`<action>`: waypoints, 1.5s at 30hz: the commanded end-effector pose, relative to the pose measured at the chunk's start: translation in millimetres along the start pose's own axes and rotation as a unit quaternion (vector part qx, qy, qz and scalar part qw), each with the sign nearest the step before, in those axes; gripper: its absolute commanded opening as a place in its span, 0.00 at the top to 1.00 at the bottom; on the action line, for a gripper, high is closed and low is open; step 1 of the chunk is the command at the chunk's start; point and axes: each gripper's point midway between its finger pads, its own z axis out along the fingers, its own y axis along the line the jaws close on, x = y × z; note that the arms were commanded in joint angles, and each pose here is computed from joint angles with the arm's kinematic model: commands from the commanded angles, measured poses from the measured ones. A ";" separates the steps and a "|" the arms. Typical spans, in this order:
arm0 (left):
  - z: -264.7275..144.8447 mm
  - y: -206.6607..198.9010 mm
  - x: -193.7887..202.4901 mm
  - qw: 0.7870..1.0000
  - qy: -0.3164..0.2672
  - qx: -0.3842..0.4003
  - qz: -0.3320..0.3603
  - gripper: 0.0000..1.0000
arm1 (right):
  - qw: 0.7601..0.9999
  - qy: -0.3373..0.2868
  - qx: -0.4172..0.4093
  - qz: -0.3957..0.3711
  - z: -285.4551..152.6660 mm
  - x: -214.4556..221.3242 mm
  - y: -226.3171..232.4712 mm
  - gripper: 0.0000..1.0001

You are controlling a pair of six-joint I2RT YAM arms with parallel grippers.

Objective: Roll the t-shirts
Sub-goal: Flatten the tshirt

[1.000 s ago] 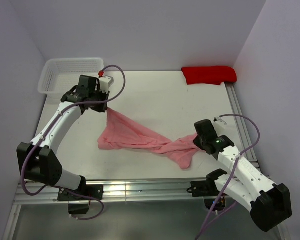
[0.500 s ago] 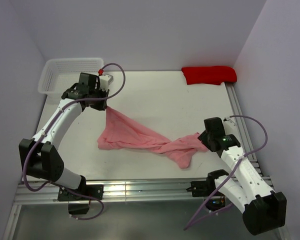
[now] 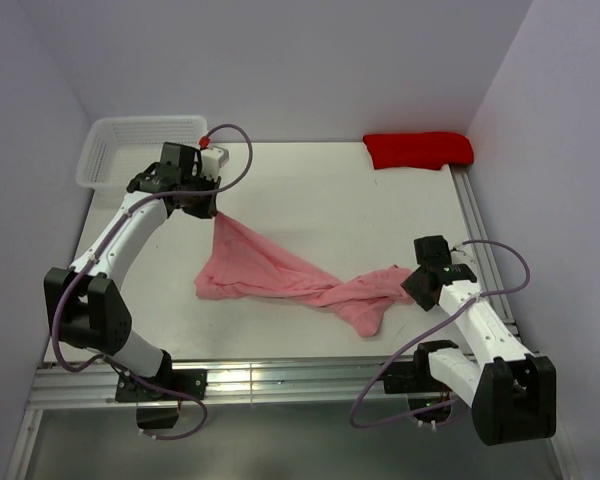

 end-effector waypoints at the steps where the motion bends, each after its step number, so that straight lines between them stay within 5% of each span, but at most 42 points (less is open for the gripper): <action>1: -2.4 -1.0 -21.7 1.000 -0.028 0.010 0.005 1.00 | 1.000 0.002 -0.001 -0.001 4.4 -0.3 1.4 0.51; 8: 2.1 0.0 -25.0 1.000 -0.026 0.011 0.005 1.00 | 1.000 0.001 -0.003 -0.001 7.0 -4.5 7.4 0.56; 12: 1.1 1.9 -27.8 1.000 -0.027 0.006 0.007 1.00 | 1.000 -0.005 -0.021 0.000 3.7 -13.2 20.9 1.00; 26: -37.3 46.0 -92.0 0.996 -0.068 -0.055 0.006 1.00 | 0.970 -0.177 -0.162 0.038 -162.7 -160.4 82.6 1.00; 33: -59.8 67.1 -121.8 0.992 -0.096 -0.082 -0.002 1.00 | 0.951 -0.222 -0.210 0.051 -227.0 -193.6 90.8 1.00; 40: -71.2 73.7 -128.2 0.990 -0.106 -0.090 -0.001 1.00 | 0.955 -0.208 -0.192 0.083 -202.5 -162.0 61.7 1.00; 45: -76.4 72.3 -115.7 0.992 -0.092 -0.083 0.014 1.00 | 0.963 -0.129 -0.199 0.125 -131.1 -89.2 39.3 1.00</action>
